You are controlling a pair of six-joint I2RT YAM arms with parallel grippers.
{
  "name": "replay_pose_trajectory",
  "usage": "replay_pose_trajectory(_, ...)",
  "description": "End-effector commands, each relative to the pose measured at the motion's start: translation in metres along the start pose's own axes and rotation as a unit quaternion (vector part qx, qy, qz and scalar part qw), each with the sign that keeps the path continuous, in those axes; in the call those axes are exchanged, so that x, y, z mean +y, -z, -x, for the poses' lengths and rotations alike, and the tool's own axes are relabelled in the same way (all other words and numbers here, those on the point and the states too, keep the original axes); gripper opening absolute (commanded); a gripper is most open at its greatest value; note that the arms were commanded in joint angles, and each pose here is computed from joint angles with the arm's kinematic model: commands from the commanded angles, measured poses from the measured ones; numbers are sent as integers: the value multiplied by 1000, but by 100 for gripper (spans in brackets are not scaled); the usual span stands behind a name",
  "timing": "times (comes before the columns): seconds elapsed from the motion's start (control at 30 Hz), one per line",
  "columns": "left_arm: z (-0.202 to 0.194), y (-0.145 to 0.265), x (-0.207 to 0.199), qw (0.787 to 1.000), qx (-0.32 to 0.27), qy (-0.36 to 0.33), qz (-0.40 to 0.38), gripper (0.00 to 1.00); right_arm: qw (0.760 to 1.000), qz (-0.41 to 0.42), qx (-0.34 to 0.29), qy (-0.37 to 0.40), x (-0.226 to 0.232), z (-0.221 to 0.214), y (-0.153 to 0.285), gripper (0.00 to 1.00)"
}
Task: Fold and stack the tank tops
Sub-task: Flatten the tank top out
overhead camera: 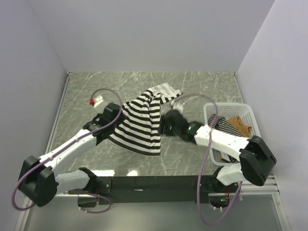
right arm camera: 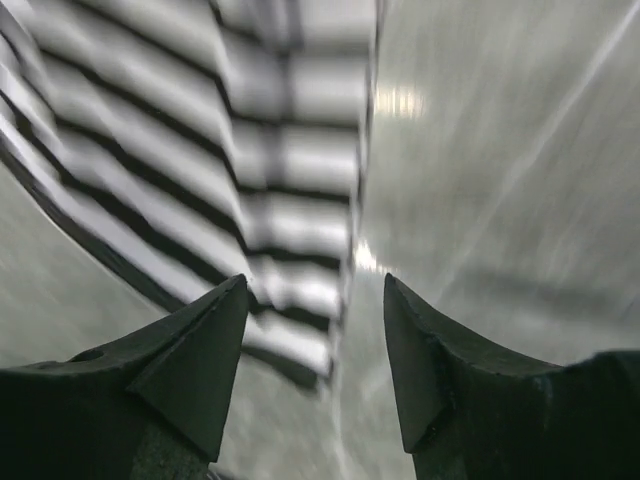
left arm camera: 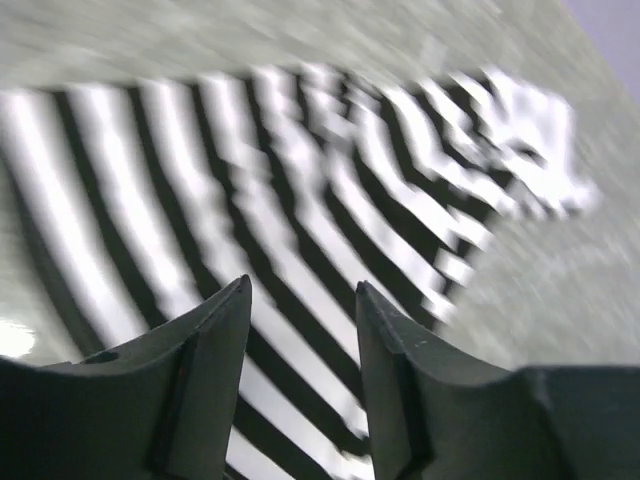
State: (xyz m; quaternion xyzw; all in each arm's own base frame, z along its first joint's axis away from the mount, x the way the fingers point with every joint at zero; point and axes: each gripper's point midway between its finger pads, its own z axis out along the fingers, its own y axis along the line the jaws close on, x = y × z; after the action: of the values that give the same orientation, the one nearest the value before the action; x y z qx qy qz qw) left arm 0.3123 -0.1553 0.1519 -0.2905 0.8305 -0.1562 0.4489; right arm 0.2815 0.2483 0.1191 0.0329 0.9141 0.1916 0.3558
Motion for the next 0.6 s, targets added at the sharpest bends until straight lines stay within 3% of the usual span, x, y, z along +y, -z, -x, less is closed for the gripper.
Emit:
replay_pose_trajectory(0.0, 25, -4, 50, 997, -42, -14, 65, 52, 999, -7, 41, -18, -8, -68, 1, 63)
replay_pose_trajectory(0.2, 49, -22, 107, 984, -75, -21, 158, 55, 997, -21, 67, -18, -18, -113, 5, 62)
replay_pose_trajectory(0.47, 61, -38, 141, 980, -69, -3, 188, 53, 997, -14, 79, -20, 0, -135, -1, 62)
replay_pose_trajectory(0.57, 63, -40, 150, 978, -68, -1, 196, 53, 996, -35, 83, -6, -1, -143, -7, 52)
